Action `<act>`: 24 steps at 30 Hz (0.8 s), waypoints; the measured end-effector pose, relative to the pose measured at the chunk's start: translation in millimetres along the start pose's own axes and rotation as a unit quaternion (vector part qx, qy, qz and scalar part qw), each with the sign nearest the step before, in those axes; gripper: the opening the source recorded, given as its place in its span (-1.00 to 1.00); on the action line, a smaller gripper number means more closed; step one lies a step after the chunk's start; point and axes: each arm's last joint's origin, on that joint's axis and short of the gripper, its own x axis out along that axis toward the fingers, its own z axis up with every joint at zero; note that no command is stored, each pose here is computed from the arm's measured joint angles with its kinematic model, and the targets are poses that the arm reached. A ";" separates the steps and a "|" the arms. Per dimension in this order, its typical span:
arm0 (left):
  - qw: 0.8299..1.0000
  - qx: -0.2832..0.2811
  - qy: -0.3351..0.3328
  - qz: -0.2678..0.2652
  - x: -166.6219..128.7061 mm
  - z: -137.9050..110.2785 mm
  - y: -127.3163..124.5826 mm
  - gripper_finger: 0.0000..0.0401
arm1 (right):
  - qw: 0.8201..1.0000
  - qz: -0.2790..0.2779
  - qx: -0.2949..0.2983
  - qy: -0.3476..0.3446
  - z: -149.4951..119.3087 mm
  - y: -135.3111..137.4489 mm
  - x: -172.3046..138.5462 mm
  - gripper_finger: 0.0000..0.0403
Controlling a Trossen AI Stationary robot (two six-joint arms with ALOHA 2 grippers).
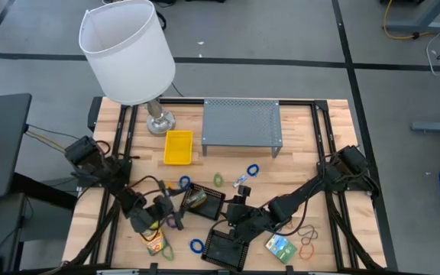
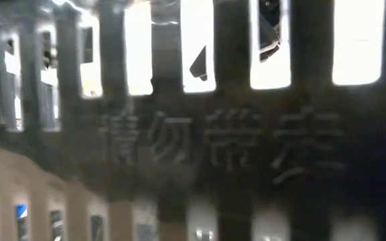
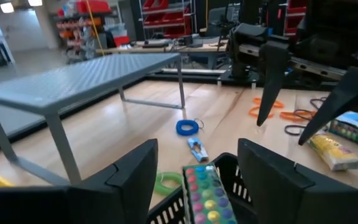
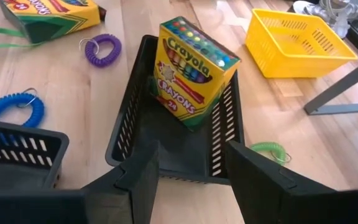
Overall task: Pick & Place Office Desk Supplies
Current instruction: Put the large yellow crayon box into the top black bin
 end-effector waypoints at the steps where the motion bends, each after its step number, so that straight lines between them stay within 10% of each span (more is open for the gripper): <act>1: 1.000 0.008 -0.002 0.001 -2.3 1.1 -0.5 0.10 | 1.000 0.001 -0.003 -0.001 0.2 0.1 0.0 -0.06; 12: 0.996 0.057 -0.019 -0.065 -45.2 18.1 -5.2 0.00 | 0.999 0.048 -0.016 -0.002 2.9 3.7 -0.3 -0.06; 19: 0.985 -0.057 -0.005 -0.163 -89.6 15.8 -8.2 -0.09 | 0.994 0.107 -0.018 0.018 1.6 7.1 -0.8 -0.06; 24: 0.942 -0.152 0.115 -0.277 -94.6 -7.8 -10.7 -0.21 | 0.988 0.151 -0.019 0.033 0.6 9.5 -1.5 -0.06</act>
